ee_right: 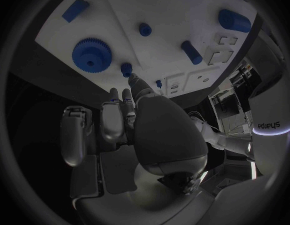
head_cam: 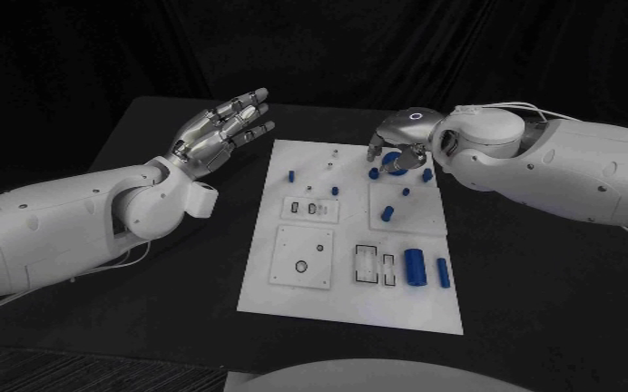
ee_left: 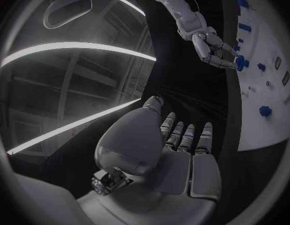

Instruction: Assemble the parts on the task board

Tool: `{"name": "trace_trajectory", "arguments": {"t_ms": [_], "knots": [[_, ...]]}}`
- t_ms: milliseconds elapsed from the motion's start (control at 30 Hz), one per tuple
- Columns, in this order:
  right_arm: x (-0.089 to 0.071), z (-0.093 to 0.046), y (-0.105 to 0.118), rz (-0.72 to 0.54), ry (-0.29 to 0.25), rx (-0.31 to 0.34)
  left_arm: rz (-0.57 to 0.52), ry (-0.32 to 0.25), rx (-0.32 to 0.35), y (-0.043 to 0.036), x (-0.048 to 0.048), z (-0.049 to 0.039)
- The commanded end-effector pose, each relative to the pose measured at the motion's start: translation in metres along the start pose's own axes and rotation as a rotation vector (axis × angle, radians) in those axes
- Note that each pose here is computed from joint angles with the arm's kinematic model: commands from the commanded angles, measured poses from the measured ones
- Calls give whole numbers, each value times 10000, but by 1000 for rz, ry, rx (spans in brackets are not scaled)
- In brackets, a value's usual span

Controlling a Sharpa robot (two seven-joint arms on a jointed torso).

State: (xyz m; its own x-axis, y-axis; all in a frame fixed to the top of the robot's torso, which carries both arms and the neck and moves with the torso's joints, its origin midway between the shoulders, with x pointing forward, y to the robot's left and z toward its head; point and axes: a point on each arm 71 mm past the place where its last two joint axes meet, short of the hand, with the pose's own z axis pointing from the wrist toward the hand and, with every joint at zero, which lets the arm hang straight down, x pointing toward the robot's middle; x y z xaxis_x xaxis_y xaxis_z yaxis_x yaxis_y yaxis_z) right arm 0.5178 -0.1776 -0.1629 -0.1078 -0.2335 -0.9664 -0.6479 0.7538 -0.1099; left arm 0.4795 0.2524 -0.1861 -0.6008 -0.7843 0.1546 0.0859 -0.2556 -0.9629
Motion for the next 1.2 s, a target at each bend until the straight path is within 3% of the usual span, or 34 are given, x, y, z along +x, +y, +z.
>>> {"name": "trace_trajectory", "arguments": {"t_ms": [33,1200], "knots": [[17,15,-8,-27,-10,14,-10,15,93,-75,17,15],[215,133,-16,-18,-5,-3,-17,26,72,-54,17,28]]}}
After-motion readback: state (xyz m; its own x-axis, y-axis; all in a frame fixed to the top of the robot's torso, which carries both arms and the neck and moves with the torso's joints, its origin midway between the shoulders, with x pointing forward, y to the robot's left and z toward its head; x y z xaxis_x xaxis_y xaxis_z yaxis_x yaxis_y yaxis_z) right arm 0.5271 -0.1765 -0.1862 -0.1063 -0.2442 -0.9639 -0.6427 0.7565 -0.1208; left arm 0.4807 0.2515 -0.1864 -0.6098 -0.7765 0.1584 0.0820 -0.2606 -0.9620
